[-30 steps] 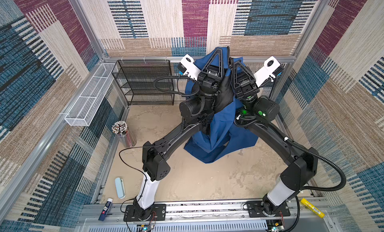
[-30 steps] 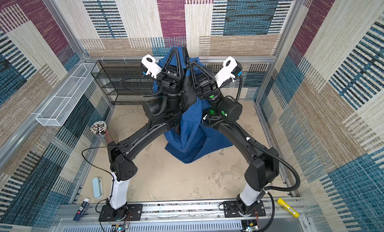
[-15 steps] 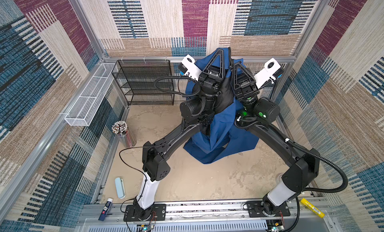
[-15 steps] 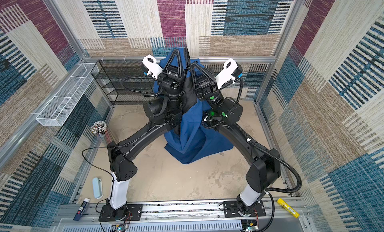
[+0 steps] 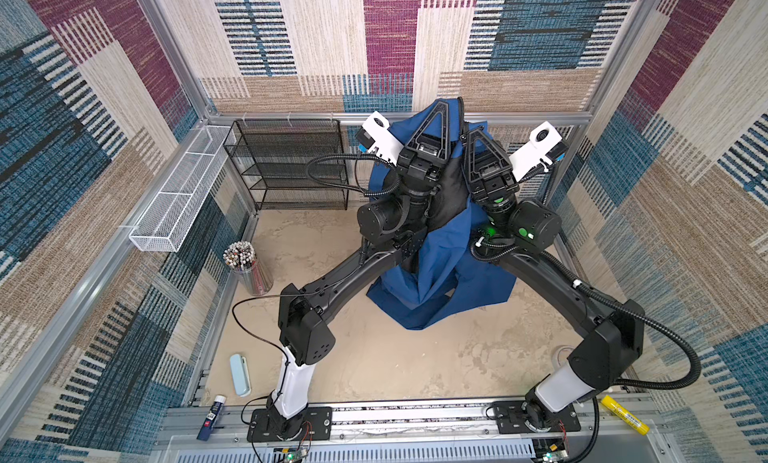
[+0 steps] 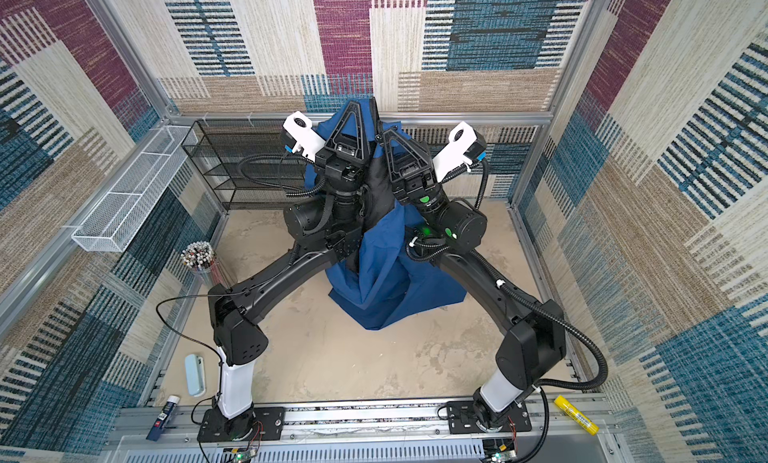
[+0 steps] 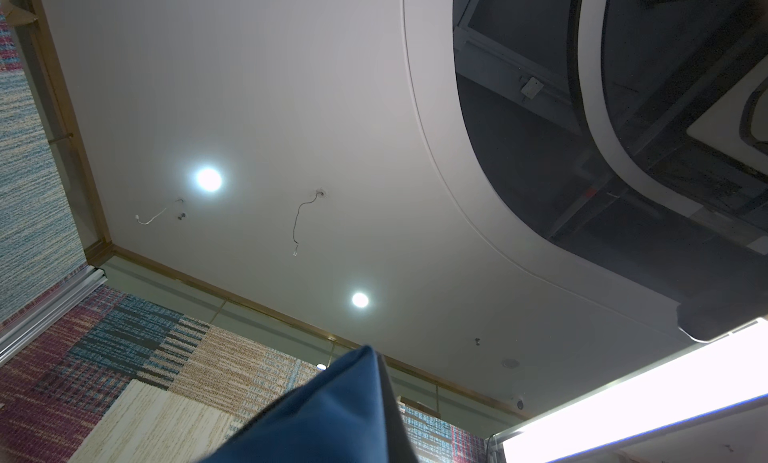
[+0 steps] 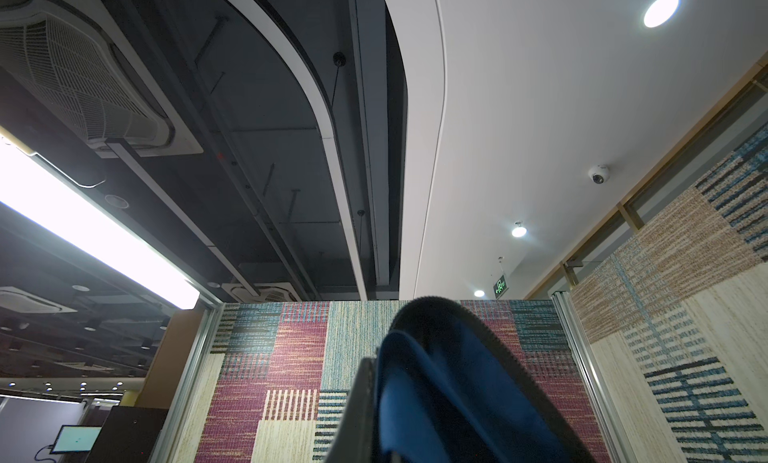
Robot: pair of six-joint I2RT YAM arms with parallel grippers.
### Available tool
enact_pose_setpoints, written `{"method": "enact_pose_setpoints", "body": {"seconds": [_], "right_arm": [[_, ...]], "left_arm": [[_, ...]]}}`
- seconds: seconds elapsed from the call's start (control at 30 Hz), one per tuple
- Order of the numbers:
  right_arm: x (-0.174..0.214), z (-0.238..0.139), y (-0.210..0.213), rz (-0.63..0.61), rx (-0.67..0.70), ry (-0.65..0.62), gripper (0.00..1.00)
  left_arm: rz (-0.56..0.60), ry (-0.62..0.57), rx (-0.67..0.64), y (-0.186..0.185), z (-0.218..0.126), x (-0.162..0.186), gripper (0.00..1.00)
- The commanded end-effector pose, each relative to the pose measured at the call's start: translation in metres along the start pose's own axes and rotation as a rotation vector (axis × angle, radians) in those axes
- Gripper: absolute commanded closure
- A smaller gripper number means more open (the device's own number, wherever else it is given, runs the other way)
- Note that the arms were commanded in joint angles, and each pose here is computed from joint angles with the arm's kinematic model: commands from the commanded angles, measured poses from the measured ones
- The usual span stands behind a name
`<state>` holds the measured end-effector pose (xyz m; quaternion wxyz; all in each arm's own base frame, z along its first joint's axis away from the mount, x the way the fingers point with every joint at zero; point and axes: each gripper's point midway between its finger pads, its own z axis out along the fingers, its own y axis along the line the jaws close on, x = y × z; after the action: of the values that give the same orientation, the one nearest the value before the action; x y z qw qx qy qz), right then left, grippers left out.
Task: Zip up the jacket
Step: 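Lower both grippers, laying the held jacket edges down onto the floor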
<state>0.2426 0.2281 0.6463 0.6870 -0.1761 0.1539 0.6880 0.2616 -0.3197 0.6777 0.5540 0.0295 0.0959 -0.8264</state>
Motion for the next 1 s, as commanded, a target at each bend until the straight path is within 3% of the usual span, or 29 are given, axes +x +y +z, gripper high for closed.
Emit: {"method": "enact_pose_setpoints", "body": {"seconds": [0.0,0.17,0.5,0.63,0.8,0.97], "right_arm": [[-0.048,-0.015,0.085,-0.237,-0.284,-0.186,1.0],[-0.037,-0.024,0.059,-0.244,-0.107,-0.09,1.0],[0.025,-0.126,-0.023,-0.172,0.327,0.159,1.0],[0.054,-0.178,-0.046,-0.099,0.503,0.237,1.0],[0.094,-0.251,-0.058,0.055,0.708,0.306,1.0],[0.145,-0.307,-0.058,0.191,0.868,0.412,1.0]], "left_arm": [[0.024,-0.012,0.006,-0.007,-0.001,-0.012,1.0],[0.081,0.075,-0.218,0.038,-0.049,-0.023,1.0],[0.216,0.383,-0.853,0.128,-0.244,-0.073,1.0],[0.163,0.503,-1.082,0.135,-0.327,-0.062,1.0],[-0.001,0.513,-1.255,0.121,-0.416,-0.045,1.0],[-0.026,0.578,-1.429,0.096,-0.474,-0.042,1.0]]}}
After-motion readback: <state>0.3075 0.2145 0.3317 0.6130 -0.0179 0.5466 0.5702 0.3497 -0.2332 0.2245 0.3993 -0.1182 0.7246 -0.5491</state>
